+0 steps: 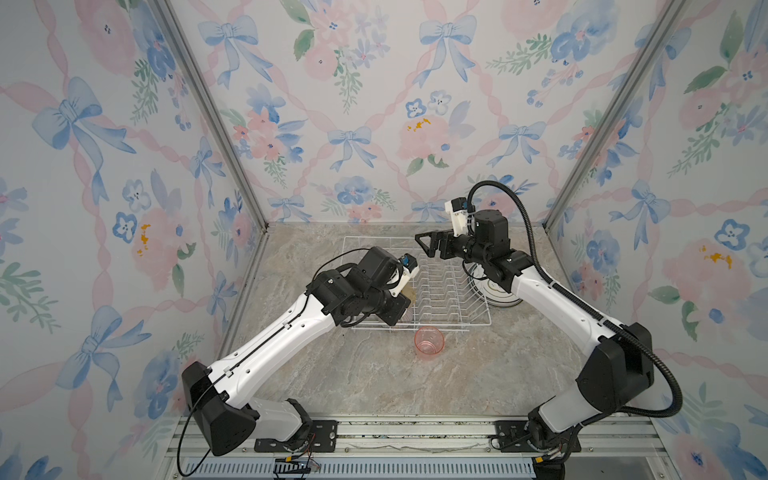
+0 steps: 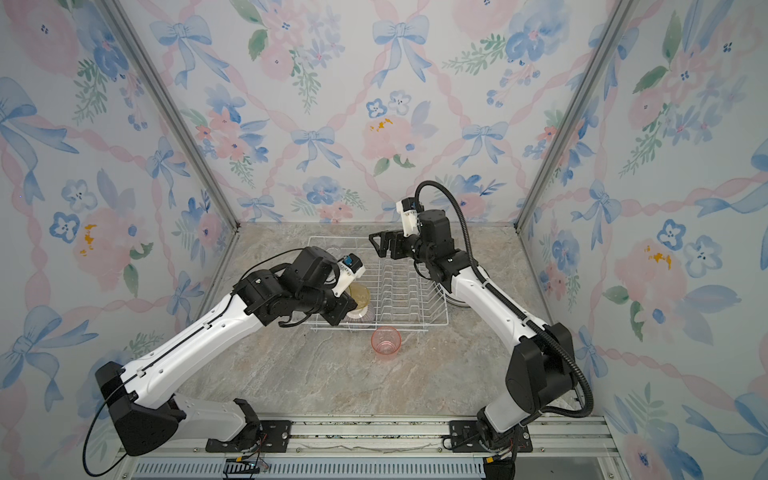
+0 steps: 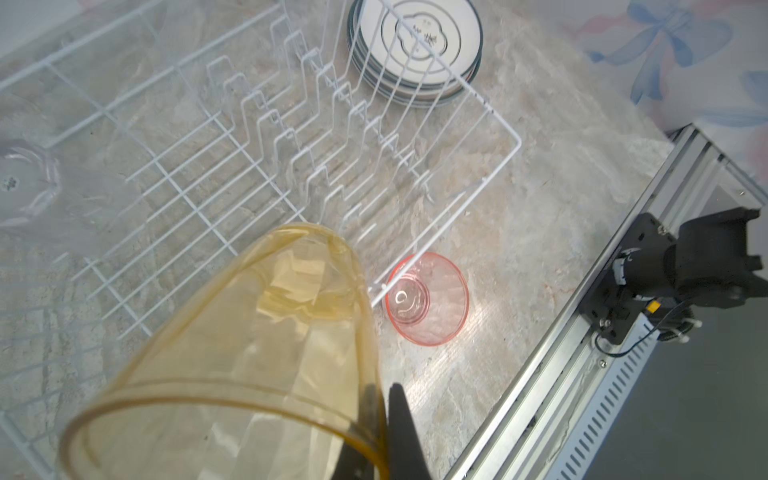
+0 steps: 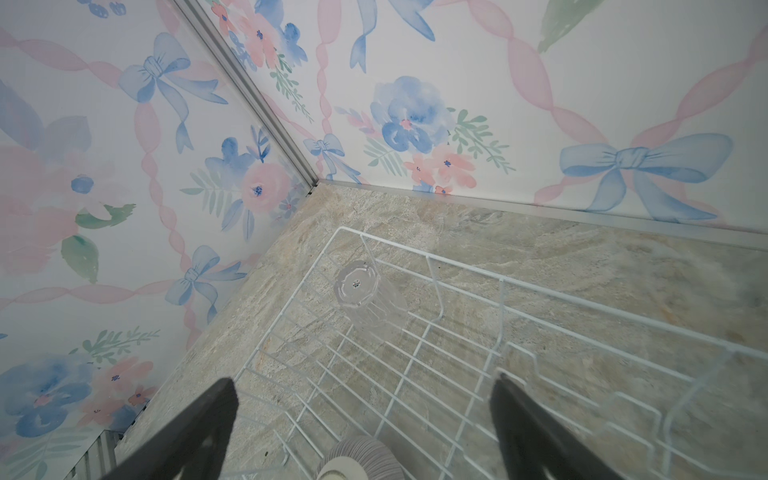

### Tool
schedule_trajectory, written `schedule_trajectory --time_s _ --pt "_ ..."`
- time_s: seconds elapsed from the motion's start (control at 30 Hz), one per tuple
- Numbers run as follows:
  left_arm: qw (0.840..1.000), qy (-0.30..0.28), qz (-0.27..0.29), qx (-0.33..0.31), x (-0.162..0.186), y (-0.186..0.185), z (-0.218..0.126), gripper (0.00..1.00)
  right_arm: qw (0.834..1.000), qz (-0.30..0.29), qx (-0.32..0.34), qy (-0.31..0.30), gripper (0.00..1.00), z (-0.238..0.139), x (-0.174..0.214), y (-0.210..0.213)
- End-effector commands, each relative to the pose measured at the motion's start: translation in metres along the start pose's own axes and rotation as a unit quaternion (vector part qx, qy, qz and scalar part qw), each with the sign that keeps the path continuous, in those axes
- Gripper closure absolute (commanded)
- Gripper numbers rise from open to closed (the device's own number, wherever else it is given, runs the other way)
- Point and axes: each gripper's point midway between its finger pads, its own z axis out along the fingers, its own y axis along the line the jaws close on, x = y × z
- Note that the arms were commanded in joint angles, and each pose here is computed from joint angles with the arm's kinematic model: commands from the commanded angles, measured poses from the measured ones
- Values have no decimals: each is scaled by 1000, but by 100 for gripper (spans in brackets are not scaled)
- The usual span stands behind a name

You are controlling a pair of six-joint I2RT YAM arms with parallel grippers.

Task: Unload the mixed dishes from the dish rack
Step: 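Close the left gripper on the yellow glass held by the right gripper, then carry the yellow glass toward the robot with the left gripper while the right withdraws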

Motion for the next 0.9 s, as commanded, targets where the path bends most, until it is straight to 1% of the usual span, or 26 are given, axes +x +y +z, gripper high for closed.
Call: schedule_trajectory --time_s 0.0,0.13,0.27,0.53,0.63,0.87 --pt "993 93 7 -69 41 8 -12 100 1000 -10 9 -5 3 -14 -1 -2" --pt "987 148 15 -63 63 -8 -11 100 1000 -5 9 -12 3 -21 0 -5" --pt "980 194 33 -30 81 -29 4 100 1000 -1 10 -16 3 -25 2 -9" --pt "963 263 57 -12 99 -38 38 100 1000 5 10 -20 3 -28 2 -12" --pt "959 275 66 7 98 -45 47 100 1000 6 8 -23 3 -28 2 -12" --pt "950 298 93 -6 93 -42 72 100 1000 11 7 -23 3 -28 5 -15"
